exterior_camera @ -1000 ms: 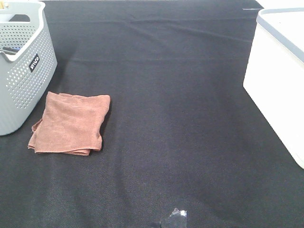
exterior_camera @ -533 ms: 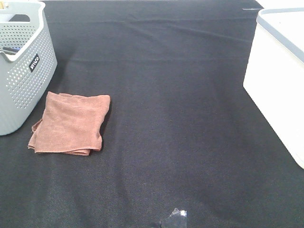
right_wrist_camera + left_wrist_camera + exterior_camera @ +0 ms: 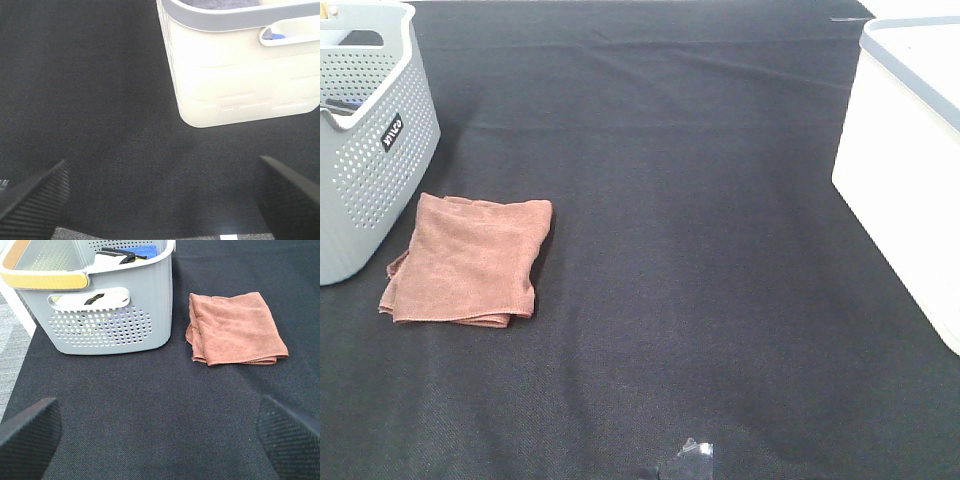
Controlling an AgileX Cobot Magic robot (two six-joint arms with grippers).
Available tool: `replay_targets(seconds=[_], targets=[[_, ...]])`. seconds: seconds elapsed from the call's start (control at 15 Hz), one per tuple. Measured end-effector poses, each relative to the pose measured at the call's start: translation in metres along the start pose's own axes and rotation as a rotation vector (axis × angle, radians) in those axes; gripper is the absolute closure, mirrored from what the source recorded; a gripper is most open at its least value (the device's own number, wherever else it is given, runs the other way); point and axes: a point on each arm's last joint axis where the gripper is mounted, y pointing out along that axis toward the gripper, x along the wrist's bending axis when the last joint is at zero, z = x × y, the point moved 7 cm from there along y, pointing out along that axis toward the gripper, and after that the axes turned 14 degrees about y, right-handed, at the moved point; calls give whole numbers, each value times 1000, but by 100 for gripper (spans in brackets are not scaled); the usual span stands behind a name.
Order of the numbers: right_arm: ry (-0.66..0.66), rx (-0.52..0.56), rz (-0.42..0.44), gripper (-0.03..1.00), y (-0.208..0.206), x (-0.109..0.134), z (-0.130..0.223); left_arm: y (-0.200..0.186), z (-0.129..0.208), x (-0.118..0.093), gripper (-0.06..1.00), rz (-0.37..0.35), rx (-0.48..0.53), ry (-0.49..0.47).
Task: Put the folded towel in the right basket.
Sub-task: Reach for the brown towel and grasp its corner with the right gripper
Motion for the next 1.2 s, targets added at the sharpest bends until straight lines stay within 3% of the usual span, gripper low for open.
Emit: replay_targets(seconds=[0.93, 1.07, 1.2], targets=[[-3, -5, -1, 1, -2, 1, -3, 0, 0, 0, -4, 0, 0, 0], [29, 81, -23, 1, -1, 15, -27, 0, 0, 0, -4, 0, 0, 0], [65, 236, -34, 1, 16, 33, -60, 0, 0, 0, -4, 0, 0, 0]])
